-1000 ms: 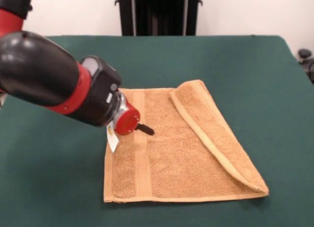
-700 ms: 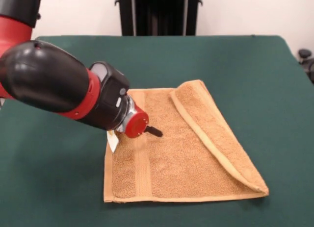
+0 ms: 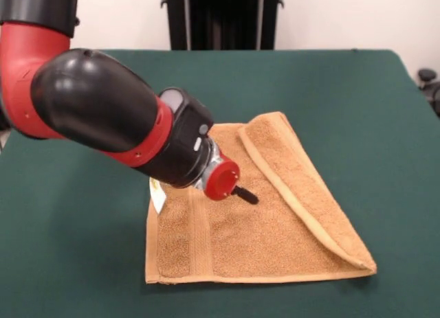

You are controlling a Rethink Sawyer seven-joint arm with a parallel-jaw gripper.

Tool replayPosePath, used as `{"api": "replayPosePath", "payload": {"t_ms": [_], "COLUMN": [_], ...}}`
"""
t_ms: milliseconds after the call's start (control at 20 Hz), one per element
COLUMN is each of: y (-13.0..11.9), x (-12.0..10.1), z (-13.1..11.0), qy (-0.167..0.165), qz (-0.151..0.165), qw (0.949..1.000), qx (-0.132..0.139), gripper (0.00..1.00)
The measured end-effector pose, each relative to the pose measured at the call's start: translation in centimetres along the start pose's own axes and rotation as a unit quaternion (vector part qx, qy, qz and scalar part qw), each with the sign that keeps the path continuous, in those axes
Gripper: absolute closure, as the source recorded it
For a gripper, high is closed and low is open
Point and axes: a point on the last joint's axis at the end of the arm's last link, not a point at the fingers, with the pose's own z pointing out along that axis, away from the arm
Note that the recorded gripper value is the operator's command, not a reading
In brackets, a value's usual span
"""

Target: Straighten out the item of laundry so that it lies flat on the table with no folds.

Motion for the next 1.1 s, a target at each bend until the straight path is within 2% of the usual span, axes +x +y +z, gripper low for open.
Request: {"api": "replayPosePath", "payload": {"t_ms": [300,550,1100], "y": [1.3,1.9,0.4], "x": [1.2,2.5,4.1], "z": [0.5,1.1,1.5], "qy": [-0.015,-0.006,-0.022], "qz": [-0.008,-0.01,-0.023], "qw": [0.9997,0.9995,0.9995], "qx": [-0.016,-0.03,-0.004], "gripper": [0.0,0.0,0.0]}}
